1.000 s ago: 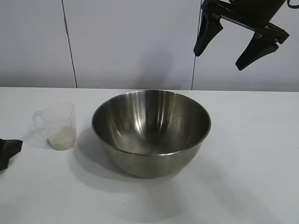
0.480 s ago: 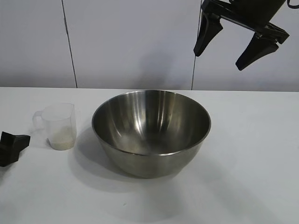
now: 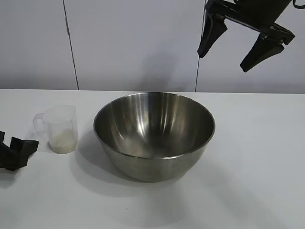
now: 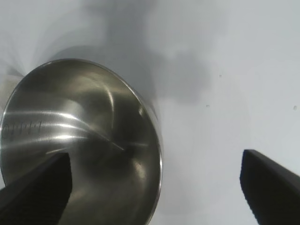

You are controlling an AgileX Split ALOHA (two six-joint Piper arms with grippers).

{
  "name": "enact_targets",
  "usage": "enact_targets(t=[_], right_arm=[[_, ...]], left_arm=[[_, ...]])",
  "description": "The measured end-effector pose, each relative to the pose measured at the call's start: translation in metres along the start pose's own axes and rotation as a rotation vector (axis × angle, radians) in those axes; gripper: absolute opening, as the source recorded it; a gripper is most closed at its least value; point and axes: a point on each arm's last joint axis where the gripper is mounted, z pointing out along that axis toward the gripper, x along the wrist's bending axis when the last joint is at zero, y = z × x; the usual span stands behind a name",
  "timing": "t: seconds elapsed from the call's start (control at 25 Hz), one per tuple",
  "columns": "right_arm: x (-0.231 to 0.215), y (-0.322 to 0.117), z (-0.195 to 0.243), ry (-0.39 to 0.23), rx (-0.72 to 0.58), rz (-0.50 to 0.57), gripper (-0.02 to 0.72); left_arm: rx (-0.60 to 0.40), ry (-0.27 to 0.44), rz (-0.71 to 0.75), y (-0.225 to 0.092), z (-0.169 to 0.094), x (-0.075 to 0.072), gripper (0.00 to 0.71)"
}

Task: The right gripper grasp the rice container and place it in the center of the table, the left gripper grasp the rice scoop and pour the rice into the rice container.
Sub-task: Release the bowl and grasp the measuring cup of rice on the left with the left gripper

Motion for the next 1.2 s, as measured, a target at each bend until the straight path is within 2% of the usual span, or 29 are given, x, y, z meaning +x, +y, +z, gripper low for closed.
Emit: enact_targets(t=[0.4, 0.8, 0.88, 1.0, 1.08, 1.2], right_arm=[[0.0, -0.001, 0.0, 0.001, 0.009, 0.008, 0.666], [0.0, -0.001, 0.0, 0.001, 0.01, 0.011, 0.661], [0.0, -0.001, 0.0, 0.001, 0.01, 0.012, 0.661], [0.0, -0.001, 0.0, 0.001, 0.01, 0.012, 0.661], [0.0, -0.001, 0.0, 0.002, 0.012, 0.012, 0.661], [0.0, -0.001, 0.0, 0.001, 0.012, 0.011, 0.661]], left_arm=[[-0.088, 0.022, 0.037, 0.019, 0.02, 0.009, 0.577], [-0.103, 0.022, -0.009, 0.022, 0.024, 0.01, 0.558], [-0.105, 0.02, -0.023, 0.022, 0.024, 0.01, 0.469], [-0.105, 0.018, -0.044, 0.022, 0.024, 0.01, 0.225], [-0.106, 0.018, -0.059, 0.023, 0.024, 0.01, 0.144], [-0.109, 0.014, -0.064, 0.023, 0.025, 0.01, 0.093]])
